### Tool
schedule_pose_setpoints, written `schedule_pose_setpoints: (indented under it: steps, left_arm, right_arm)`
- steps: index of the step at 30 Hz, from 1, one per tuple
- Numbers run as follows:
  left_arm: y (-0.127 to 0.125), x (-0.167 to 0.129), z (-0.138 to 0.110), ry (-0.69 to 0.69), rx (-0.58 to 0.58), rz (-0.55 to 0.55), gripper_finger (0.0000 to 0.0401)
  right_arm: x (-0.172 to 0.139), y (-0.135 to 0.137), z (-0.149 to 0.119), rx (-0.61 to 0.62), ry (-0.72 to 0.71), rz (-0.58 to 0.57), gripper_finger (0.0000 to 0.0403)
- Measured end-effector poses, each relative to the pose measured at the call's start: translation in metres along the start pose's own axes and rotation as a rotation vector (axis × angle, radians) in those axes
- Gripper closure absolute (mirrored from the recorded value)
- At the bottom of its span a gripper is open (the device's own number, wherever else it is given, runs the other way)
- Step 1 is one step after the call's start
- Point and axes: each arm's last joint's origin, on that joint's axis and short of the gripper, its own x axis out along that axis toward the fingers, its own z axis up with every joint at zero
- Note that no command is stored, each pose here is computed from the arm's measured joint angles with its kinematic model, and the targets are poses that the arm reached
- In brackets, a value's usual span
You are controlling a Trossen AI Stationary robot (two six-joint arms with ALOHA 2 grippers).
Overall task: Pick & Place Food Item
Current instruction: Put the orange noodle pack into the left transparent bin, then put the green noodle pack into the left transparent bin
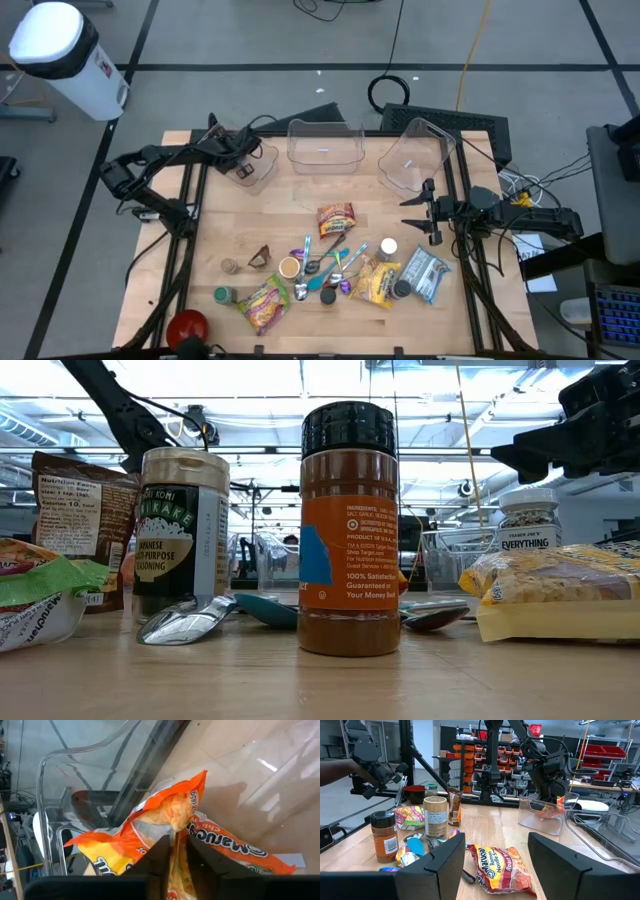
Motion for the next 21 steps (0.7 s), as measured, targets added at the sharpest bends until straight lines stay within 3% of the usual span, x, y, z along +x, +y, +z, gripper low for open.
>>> schedule_pose_setpoints:
  steps: [11, 16, 21]
  left_arm:
    - [0.001, -0.01, -0.001, -0.016, -0.181, 0.031, 0.0149]
    - [0.008, -0.034, -0.002, -0.114, -0.26, -0.037, 0.0117]
    - [0.018, -0.072, -0.006, -0.285, -0.331, -0.132, 0.0113]
  right_arm:
    - [0.0, 0.0, 0.0, 0.0, 0.0, 0.0, 0.0193]
    - [0.0, 0.0, 0.0, 0.0, 0.0, 0.0, 0.0193]
    - [0.0, 0.0, 0.0, 0.0, 0.0, 0.0, 0.0193]
